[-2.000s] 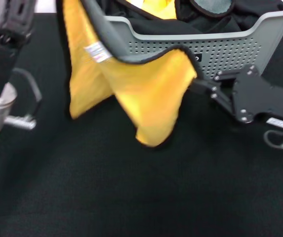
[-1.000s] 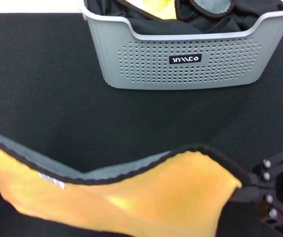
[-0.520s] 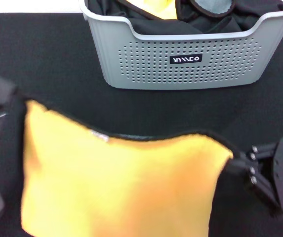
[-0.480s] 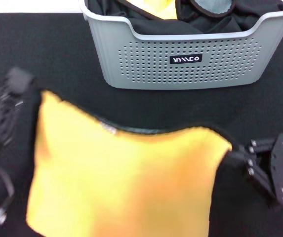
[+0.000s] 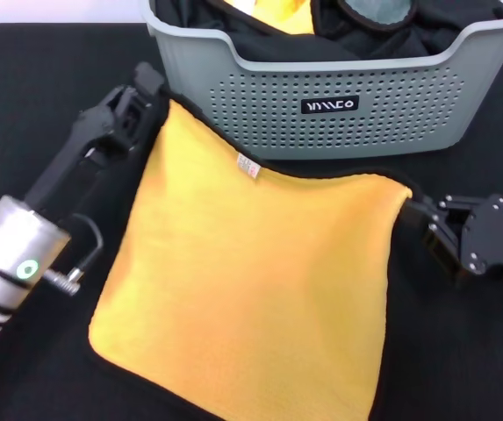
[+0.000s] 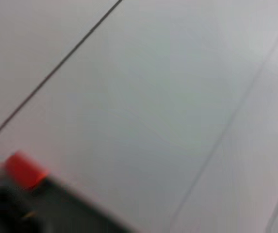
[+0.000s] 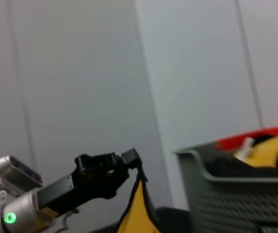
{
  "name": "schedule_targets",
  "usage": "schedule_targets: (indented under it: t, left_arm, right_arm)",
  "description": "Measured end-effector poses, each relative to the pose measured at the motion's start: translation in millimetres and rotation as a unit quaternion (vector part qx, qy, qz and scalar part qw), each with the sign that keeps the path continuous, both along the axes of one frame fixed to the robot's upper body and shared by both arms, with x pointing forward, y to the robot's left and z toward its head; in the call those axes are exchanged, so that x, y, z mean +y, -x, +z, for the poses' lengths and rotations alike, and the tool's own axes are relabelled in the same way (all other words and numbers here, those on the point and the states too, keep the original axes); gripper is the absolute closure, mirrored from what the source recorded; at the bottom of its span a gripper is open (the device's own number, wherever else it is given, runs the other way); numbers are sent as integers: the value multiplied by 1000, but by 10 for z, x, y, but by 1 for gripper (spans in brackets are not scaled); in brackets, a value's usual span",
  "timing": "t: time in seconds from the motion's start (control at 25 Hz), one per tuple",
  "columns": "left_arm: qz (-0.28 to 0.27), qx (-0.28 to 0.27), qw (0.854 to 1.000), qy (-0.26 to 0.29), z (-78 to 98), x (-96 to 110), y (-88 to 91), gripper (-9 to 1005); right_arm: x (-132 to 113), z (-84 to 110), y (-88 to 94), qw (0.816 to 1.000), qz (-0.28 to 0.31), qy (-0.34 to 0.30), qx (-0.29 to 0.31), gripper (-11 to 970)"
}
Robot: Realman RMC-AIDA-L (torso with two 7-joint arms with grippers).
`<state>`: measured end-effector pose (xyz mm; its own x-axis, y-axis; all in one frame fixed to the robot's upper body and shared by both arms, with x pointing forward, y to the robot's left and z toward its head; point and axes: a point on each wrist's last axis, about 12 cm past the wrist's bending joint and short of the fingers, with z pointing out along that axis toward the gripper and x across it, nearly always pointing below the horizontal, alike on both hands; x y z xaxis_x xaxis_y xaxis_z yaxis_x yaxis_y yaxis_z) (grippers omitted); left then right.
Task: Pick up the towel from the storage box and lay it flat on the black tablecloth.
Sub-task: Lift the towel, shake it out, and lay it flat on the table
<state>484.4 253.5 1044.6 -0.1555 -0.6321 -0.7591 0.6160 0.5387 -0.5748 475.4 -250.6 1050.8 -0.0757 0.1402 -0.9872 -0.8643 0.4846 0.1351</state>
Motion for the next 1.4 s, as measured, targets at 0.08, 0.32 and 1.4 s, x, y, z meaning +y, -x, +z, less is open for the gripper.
schedule_targets:
  t: [0.08, 0.32, 1.4]
  left_arm:
    - [14, 28, 999, -18, -56, -7, -85, 895]
    - [32, 79, 995, -49, -155, -24, -232, 886]
    - [108, 156, 979, -72, -329, 146, -307, 678]
  right_arm:
    - [-11, -48, -61, 1000, -18, 7, 18, 872]
    - [-20, -155, -195, 996, -60, 36, 55, 865]
    - [-180, -242, -220, 985, -144, 26, 88, 628]
